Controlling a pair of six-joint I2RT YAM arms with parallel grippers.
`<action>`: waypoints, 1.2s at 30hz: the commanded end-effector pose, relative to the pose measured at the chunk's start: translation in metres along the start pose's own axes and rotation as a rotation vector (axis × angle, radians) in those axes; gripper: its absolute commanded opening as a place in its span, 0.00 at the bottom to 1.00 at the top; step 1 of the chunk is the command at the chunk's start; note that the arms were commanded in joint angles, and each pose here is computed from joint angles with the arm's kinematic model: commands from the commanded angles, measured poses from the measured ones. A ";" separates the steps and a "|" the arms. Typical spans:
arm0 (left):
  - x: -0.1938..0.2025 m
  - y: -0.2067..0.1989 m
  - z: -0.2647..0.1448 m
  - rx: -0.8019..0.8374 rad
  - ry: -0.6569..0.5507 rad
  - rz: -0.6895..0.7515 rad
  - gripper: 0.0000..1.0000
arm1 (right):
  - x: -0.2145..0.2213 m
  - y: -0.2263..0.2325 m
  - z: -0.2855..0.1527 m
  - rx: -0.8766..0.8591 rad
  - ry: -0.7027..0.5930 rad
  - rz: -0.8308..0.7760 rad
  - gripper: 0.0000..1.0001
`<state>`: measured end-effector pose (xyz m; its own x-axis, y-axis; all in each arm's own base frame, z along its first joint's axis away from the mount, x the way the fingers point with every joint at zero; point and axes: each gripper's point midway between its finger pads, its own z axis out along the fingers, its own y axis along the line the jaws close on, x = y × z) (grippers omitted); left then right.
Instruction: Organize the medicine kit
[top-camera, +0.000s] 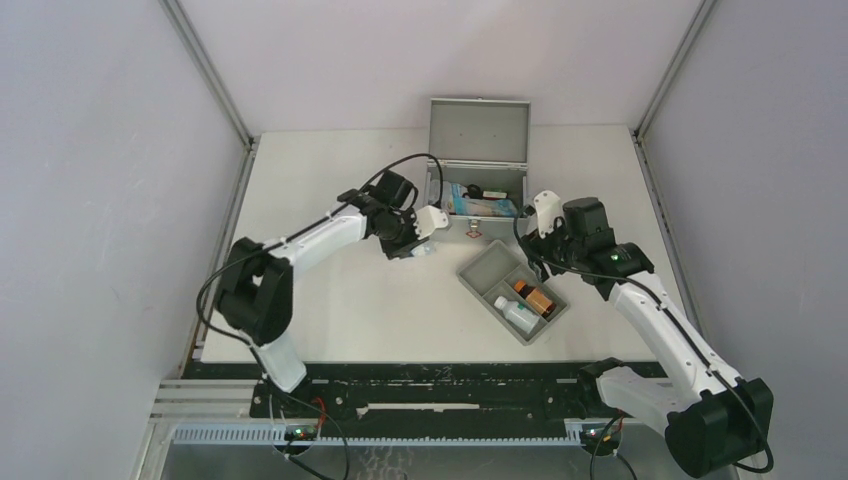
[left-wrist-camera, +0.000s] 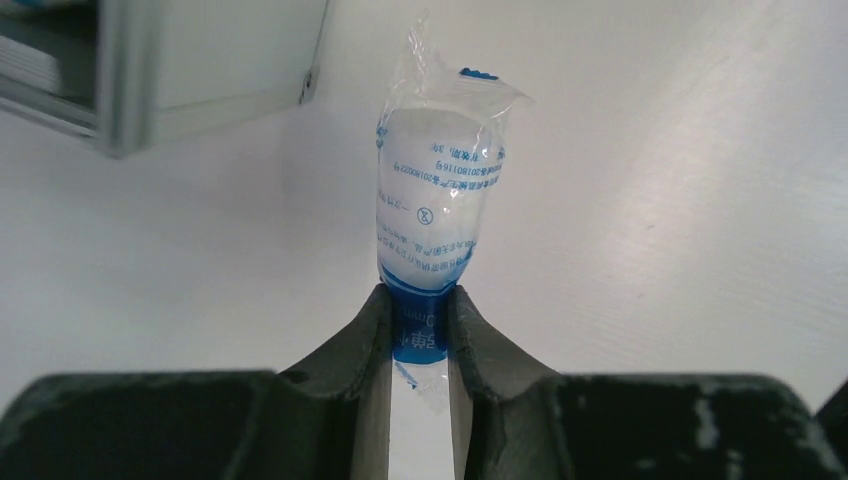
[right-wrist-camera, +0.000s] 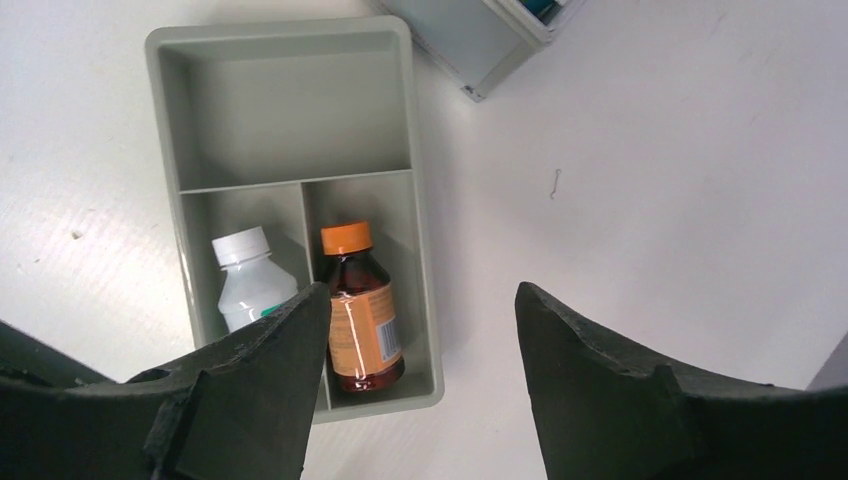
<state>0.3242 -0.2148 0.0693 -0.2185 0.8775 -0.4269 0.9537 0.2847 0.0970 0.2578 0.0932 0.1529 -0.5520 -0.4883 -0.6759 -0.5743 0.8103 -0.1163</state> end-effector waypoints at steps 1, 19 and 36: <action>-0.049 -0.024 -0.032 -0.020 -0.160 -0.067 0.19 | -0.015 -0.024 -0.006 0.122 -0.065 0.050 0.68; -0.187 -0.097 0.005 0.141 -0.261 -0.332 0.18 | -0.003 -0.097 -0.047 0.475 -0.125 0.206 0.84; -0.187 -0.082 0.061 0.057 -0.213 -0.435 0.25 | -0.003 -0.097 -0.051 0.484 -0.143 0.206 0.94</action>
<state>0.2850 -0.4119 0.0711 -0.5588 0.6363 -0.5319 0.8112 0.5527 -0.1911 0.2802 0.0007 0.1927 -0.5572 -0.3014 -0.7737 -0.1277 0.9518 -0.2788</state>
